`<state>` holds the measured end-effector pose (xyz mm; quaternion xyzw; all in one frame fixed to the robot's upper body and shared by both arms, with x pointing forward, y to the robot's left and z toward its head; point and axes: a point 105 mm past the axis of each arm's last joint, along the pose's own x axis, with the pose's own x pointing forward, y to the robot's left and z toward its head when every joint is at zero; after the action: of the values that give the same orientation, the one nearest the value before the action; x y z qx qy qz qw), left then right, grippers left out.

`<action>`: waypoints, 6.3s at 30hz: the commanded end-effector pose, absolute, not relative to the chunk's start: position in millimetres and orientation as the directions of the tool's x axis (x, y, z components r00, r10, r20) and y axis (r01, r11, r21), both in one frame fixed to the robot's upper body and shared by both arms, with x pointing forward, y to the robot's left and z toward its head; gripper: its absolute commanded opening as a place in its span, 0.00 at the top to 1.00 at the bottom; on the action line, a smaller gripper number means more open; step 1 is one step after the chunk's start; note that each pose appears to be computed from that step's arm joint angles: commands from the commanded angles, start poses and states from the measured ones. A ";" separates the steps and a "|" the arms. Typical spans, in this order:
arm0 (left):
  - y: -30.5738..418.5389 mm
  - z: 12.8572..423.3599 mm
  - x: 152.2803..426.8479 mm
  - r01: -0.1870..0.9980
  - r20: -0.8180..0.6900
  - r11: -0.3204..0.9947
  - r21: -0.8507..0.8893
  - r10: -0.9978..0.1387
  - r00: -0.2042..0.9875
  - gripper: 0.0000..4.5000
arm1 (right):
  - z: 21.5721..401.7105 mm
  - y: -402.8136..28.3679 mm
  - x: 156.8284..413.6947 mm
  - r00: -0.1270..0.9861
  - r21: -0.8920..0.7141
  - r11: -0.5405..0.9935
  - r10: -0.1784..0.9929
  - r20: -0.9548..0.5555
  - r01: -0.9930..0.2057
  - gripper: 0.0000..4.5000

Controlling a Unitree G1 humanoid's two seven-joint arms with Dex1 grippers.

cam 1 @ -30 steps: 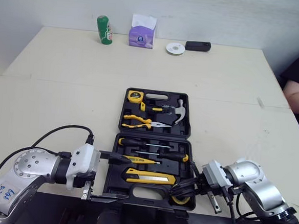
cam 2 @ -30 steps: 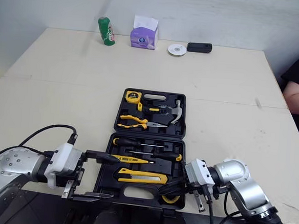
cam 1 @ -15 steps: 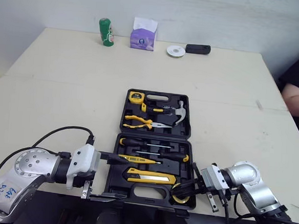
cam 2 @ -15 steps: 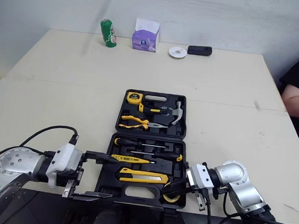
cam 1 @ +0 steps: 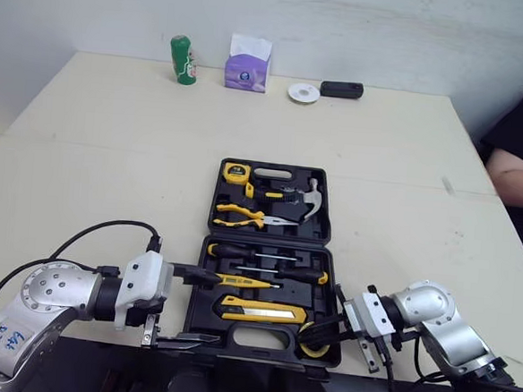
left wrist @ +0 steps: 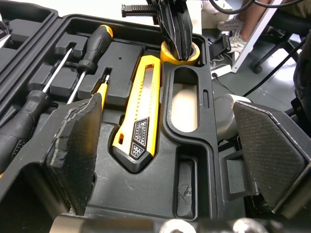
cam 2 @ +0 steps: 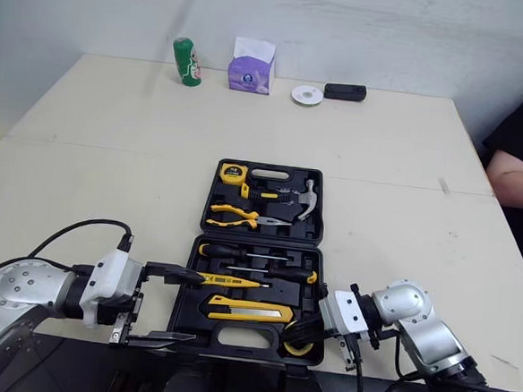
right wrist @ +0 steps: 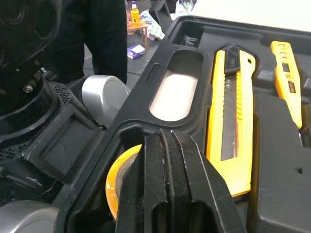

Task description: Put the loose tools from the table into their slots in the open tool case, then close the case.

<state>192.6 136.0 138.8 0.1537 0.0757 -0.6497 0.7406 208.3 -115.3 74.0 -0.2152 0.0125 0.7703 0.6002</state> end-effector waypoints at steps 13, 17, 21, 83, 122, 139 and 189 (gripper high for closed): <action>134.8 157.4 198.1 0.979 -0.221 0.142 0.148 -0.960 0.173 0.00 | 90.2 -124.9 215.5 -0.171 -0.143 -0.215 0.947 -0.273 -0.966 0.99; 145.9 168.1 207.6 0.962 -0.188 0.233 0.140 -0.948 0.257 0.00 | 133.2 -119.6 215.0 -0.130 -0.182 -0.171 0.967 -0.220 -0.968 0.99; 165.2 175.3 229.5 0.913 -0.186 0.358 0.193 -0.901 0.392 0.00 | 158.9 -133.7 234.9 0.015 -0.224 -0.041 0.970 -0.243 -0.974 0.99; 136.3 106.2 329.9 0.794 -0.279 0.608 0.001 -0.762 0.584 0.99 | 117.1 -152.8 351.4 0.387 -0.384 0.224 0.817 -0.427 -0.896 1.00; 204.8 220.5 321.9 0.594 -0.281 0.746 -0.302 -0.665 0.692 0.00 | 198.5 -193.1 358.0 0.590 0.148 0.728 0.642 -0.490 -0.669 0.02; 184.9 201.0 383.4 0.467 -0.564 0.869 -0.166 -0.472 0.678 0.00 | 198.8 -153.8 369.4 0.573 0.154 0.847 0.467 -0.673 -0.509 0.02; 155.2 153.6 398.5 0.444 -0.638 0.875 -0.194 -0.456 0.621 0.00 | 176.3 -155.7 385.0 0.624 0.101 0.895 0.380 -0.683 -0.435 0.02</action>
<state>399.4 156.8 159.8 -0.0086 0.3460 -0.2509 0.9040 379.9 -156.4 163.5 -0.0326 0.3907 0.2307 0.8905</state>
